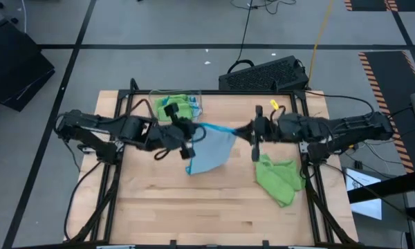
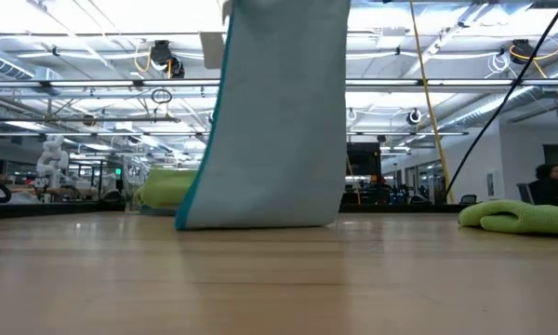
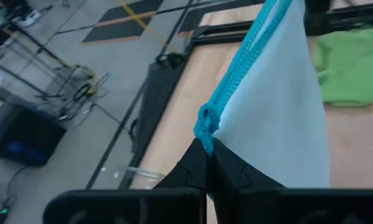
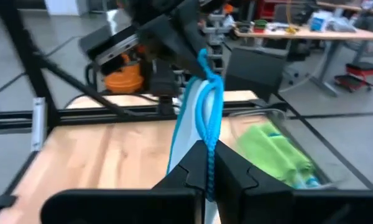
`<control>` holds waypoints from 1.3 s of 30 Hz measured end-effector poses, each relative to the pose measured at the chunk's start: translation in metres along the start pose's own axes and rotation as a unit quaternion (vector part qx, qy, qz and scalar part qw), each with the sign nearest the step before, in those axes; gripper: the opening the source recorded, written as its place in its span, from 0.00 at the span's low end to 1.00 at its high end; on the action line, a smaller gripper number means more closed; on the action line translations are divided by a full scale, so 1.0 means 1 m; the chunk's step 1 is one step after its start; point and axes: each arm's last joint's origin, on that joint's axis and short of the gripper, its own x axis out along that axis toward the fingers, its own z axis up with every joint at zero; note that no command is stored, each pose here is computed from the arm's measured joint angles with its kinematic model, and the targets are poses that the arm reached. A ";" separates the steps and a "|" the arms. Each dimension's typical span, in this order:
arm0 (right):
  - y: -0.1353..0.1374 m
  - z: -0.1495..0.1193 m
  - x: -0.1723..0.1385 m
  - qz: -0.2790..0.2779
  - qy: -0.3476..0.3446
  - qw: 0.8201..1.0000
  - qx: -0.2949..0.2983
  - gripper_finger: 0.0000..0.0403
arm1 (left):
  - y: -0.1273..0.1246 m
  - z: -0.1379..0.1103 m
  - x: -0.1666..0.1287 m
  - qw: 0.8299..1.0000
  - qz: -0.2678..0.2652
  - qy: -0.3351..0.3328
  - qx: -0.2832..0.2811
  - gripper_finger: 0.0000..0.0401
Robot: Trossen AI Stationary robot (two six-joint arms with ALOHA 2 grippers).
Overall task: Fold microfiber towels
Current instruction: Fold the blue microfiber cloth
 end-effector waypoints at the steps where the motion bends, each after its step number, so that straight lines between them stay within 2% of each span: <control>1: -0.006 0.003 0.001 -0.004 0.002 1.000 0.002 0.02 | 0.005 0.000 0.003 1.000 0.007 0.004 -0.003 0.01; 4: -0.020 0.010 0.001 -0.012 0.008 1.000 0.009 0.02 | 0.016 0.000 0.012 1.000 0.018 0.013 -0.015 0.02; 9: -0.030 0.024 -0.004 -0.018 0.002 1.000 0.016 0.02 | 0.023 0.004 0.013 1.000 -0.004 -0.005 -0.024 0.01; 13: -0.024 0.023 -0.007 0.030 0.033 0.998 0.034 0.02 | 0.017 0.005 -0.001 0.999 -0.022 -0.018 -0.034 0.01; 16: -0.012 0.012 -0.008 0.056 0.087 0.994 0.048 0.02 | 0.006 -0.003 -0.011 0.996 -0.073 0.010 -0.056 0.01; 18: -0.001 0.002 -0.007 0.072 0.116 0.989 0.054 0.02 | -0.004 -0.007 -0.015 0.989 -0.120 0.033 -0.078 0.02; 22: 0.026 -0.020 -0.003 0.115 0.150 0.981 0.048 0.02 | -0.034 -0.022 -0.019 0.978 -0.178 0.059 -0.096 0.01; 28: 0.071 -0.052 0.011 0.168 0.175 0.969 0.039 0.02 | -0.081 -0.054 -0.033 0.969 -0.215 0.084 -0.088 0.01; 32: 0.099 -0.075 0.020 0.199 0.192 0.960 0.035 0.02 | -0.114 -0.076 -0.041 0.962 -0.250 0.060 -0.096 0.02; 36: 0.129 -0.095 0.028 0.237 0.200 0.950 0.024 0.02 | -0.143 -0.092 -0.052 0.949 -0.299 0.002 -0.100 0.01; 39: 0.150 -0.106 0.033 0.258 0.193 0.946 0.019 0.02 | -0.157 -0.109 -0.056 0.945 -0.306 -0.022 -0.112 0.01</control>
